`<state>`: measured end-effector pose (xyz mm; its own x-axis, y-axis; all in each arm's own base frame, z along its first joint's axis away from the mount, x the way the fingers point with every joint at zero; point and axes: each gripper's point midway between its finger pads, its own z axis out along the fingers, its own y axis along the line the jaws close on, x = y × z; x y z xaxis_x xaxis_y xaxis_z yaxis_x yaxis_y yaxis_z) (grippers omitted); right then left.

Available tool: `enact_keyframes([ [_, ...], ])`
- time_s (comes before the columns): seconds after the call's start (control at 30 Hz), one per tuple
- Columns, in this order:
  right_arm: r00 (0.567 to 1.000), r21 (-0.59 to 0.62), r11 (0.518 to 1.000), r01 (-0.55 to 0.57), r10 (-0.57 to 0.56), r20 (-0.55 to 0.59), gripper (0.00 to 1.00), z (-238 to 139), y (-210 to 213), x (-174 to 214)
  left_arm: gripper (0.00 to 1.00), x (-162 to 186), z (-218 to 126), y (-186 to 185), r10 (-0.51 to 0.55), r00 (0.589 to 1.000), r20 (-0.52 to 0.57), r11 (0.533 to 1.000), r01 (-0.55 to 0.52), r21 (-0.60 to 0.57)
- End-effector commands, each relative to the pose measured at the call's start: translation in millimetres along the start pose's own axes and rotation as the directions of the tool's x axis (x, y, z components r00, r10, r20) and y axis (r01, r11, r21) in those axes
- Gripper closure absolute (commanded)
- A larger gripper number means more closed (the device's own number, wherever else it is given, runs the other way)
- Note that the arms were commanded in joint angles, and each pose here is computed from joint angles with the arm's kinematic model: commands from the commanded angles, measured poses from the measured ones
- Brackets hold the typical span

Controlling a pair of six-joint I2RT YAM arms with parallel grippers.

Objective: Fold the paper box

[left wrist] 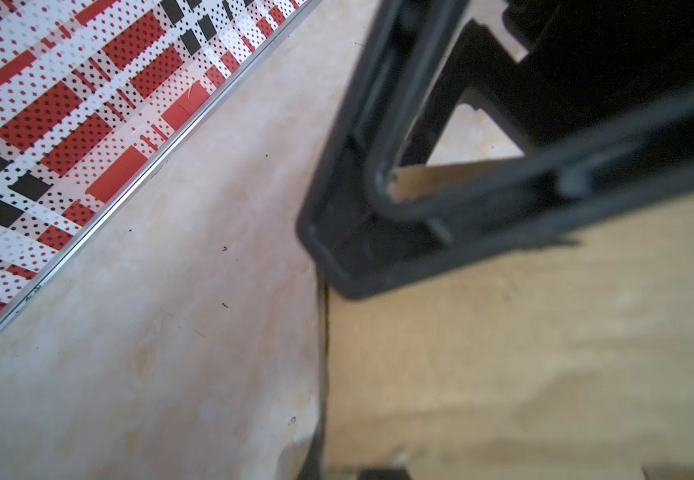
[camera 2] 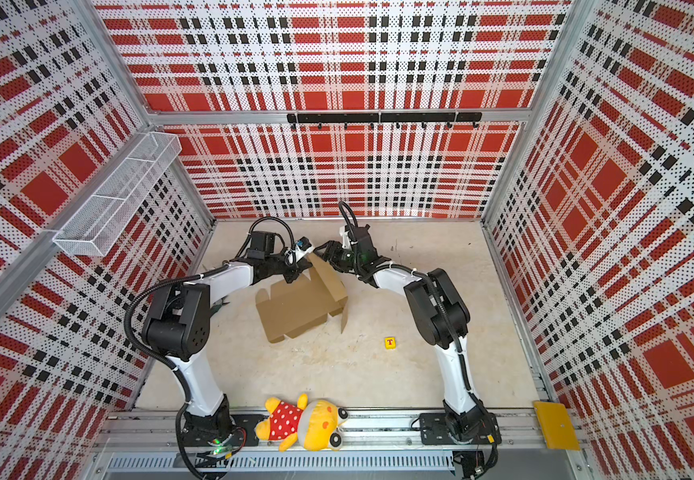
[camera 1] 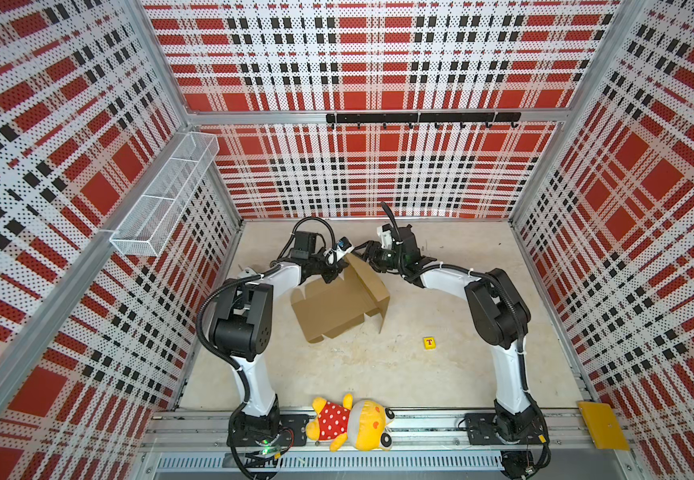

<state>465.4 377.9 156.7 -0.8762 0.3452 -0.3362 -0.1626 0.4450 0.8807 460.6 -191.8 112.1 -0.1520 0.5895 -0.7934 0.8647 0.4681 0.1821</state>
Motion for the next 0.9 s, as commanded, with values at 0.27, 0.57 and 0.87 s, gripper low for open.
enact_keyframes([
  [0.27,0.974,-0.026,0.999,0.020,-0.014,0.224,0.36,-125.7,17.2,-50.3,1.00,-42.5,-37.1,-23.2,0.438,0.891,-0.115,0.895,-0.422,0.144],
  [0.57,0.952,0.123,0.991,0.059,-0.093,0.292,0.35,-194.2,-5.9,-48.4,1.00,-70.0,-32.0,-42.5,0.833,0.528,-0.166,0.551,-0.766,0.331],
  [0.87,0.922,0.317,0.948,0.026,-0.146,0.360,0.26,-267.0,-48.3,-39.2,1.00,-53.6,-7.2,-51.1,0.992,-0.086,-0.092,-0.012,-0.795,0.607],
])
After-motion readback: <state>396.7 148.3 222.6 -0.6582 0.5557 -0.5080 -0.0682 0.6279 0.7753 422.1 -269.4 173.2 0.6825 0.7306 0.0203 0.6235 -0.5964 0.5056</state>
